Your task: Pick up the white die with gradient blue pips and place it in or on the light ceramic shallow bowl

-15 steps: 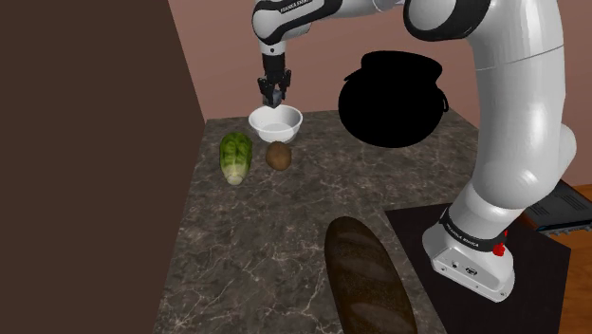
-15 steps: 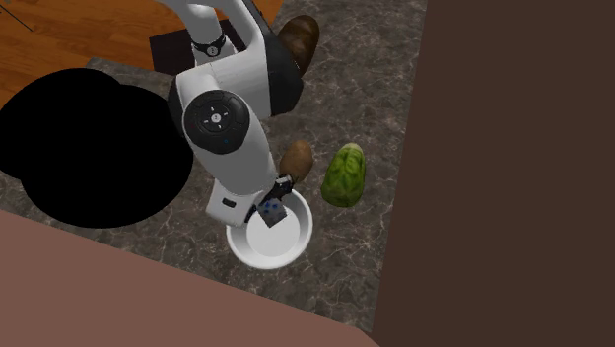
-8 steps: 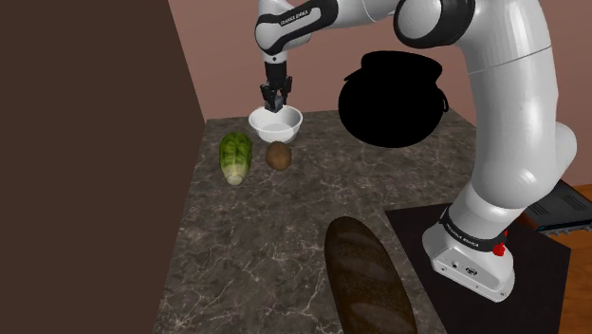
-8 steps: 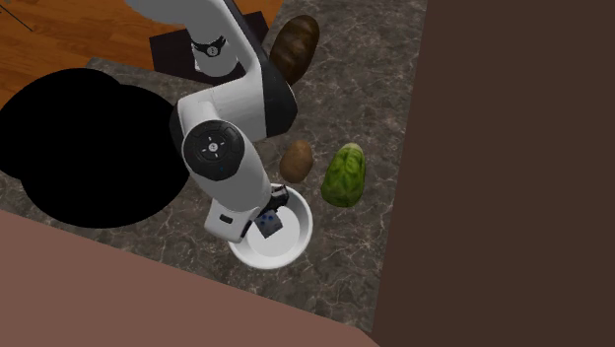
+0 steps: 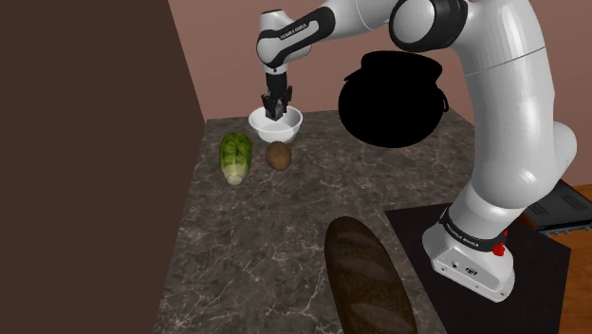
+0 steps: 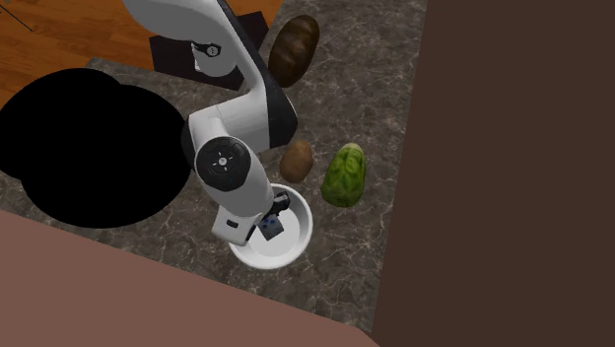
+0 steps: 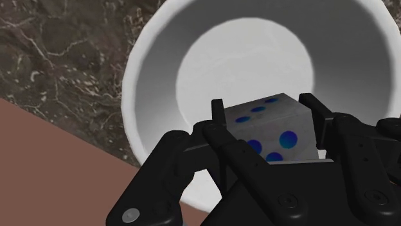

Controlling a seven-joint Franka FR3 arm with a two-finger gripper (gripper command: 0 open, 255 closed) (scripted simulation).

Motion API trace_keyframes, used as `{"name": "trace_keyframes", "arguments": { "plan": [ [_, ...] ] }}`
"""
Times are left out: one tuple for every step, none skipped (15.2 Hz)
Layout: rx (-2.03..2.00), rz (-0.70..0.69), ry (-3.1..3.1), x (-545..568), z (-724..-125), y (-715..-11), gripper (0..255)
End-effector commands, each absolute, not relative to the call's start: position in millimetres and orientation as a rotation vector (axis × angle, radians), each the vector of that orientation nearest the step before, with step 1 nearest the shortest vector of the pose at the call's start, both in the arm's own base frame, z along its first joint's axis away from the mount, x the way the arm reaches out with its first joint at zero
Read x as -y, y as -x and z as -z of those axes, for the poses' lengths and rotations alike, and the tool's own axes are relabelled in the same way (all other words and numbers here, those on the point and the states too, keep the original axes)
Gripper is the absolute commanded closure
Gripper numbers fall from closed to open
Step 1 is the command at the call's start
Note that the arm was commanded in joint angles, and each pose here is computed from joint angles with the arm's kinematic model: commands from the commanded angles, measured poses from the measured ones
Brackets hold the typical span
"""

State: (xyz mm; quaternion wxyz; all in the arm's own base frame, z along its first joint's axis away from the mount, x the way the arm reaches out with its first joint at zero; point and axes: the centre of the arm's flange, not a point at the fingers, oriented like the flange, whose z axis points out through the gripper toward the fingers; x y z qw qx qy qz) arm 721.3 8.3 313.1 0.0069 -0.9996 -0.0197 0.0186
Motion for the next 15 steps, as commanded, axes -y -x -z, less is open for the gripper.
{"name": "trace_keyframes", "arguments": {
  "plan": [
    [0.062, -0.057, 3.127, -8.2, -311.7, -721.3, 255],
    [0.062, -0.057, 3.127, -8.2, -311.7, -721.3, 255],
    [0.062, -0.057, 3.127, -8.2, -311.7, -721.3, 255],
    [0.062, -0.057, 3.127, -8.2, -311.7, -721.3, 255],
    [0.062, -0.057, 3.127, -8.2, -311.7, -721.3, 255],
    [0.062, -0.057, 3.127, -8.2, -311.7, -721.3, 255],
    [0.062, -0.057, 3.127, -8.2, -311.7, -721.3, 0],
    [0.062, -0.057, 3.127, -8.2, -311.7, -721.3, 0],
    [0.062, -0.057, 3.127, -8.2, -311.7, -721.3, 0],
    [0.062, -0.057, 3.127, -8.2, -311.7, -721.3, 0],
    [0.062, -0.057, 3.127, -8.2, -311.7, -721.3, 0],
    [0.062, -0.057, 3.127, -8.2, -311.7, -721.3, 0],
    [0.062, -0.057, 3.127, -8.0, -324.9, -721.8, 0],
    [0.062, -0.057, 3.127, -7.9, -338.1, -722.3, 0],
    [0.062, -0.057, 3.127, -7.7, -351.3, -722.7, 0]
  ]
}}
